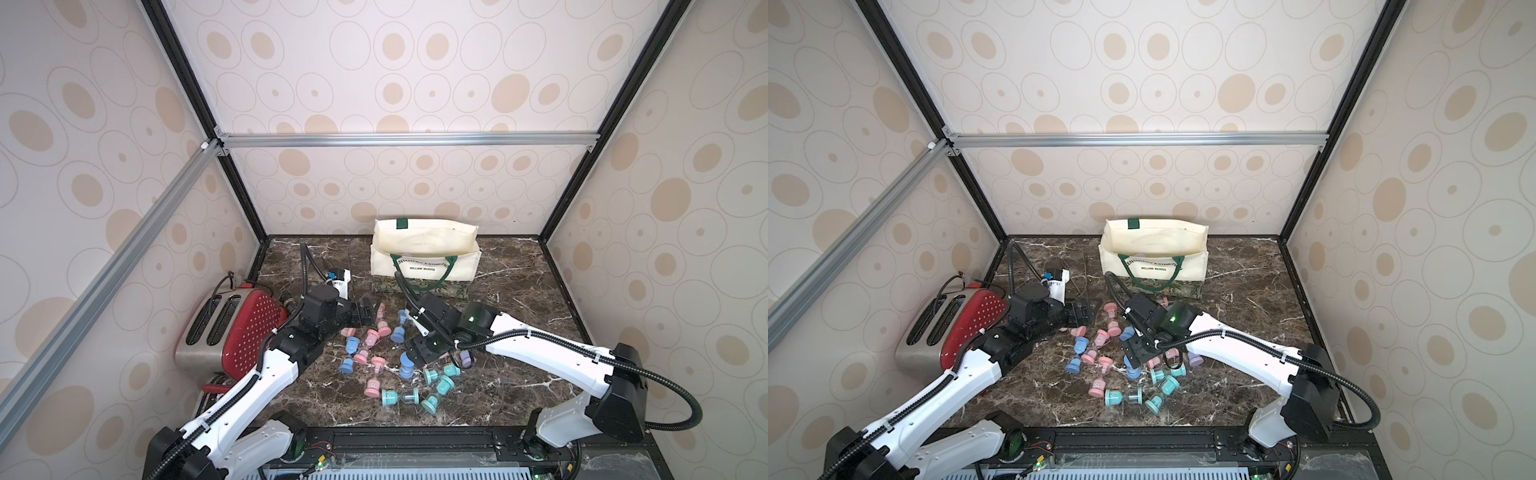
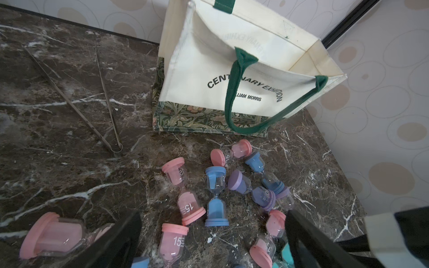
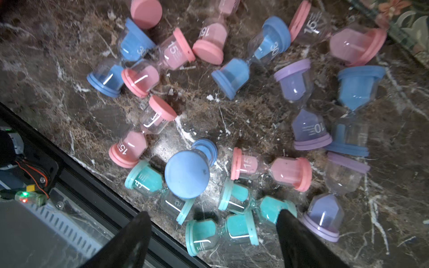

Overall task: Put the hourglass into the canvas bag
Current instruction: Pick up the hourglass from the center of the board.

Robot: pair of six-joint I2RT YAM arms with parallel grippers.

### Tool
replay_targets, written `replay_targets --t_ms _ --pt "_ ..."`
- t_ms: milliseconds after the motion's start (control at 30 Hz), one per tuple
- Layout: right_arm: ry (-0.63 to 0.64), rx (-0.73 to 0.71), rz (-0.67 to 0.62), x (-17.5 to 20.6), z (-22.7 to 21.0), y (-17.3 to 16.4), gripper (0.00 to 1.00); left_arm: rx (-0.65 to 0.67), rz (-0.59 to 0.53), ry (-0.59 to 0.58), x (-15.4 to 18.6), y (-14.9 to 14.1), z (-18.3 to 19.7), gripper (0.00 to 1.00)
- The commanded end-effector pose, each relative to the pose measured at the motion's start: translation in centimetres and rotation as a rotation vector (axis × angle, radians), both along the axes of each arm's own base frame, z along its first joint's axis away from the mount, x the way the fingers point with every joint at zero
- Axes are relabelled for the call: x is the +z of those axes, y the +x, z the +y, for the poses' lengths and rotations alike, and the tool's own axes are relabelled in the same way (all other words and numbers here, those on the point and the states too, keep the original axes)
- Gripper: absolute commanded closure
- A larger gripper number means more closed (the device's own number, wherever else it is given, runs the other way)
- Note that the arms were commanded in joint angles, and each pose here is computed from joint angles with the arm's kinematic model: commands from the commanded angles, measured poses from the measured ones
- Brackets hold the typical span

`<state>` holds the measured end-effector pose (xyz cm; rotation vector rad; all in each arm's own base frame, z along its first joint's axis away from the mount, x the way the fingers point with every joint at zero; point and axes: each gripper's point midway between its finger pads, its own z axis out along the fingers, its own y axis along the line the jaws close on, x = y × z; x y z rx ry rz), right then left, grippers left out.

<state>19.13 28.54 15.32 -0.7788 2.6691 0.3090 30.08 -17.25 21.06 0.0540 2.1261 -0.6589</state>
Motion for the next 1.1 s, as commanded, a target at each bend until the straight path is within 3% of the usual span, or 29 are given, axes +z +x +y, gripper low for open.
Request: replay_targets --t_ms 0,300,1067 --pt "-0.002 -0.034 -0.013 -0.4 -0.1 -0.8 0.13 -0.009 0.007 -0.028 0.1 -0.8 -0.1 0.03" --pt "-0.058 -0.015 -0.018 -3.3 1.2 -1.8 0.17 0.010 0.005 -0.053 -0.8 -1.8 0.5 0.03" --pt "-0.147 -0.019 -0.058 -7.0 3.4 0.6 0.40 0.045 -0.010 -0.033 -0.8 -1.9 1.4 0.03"
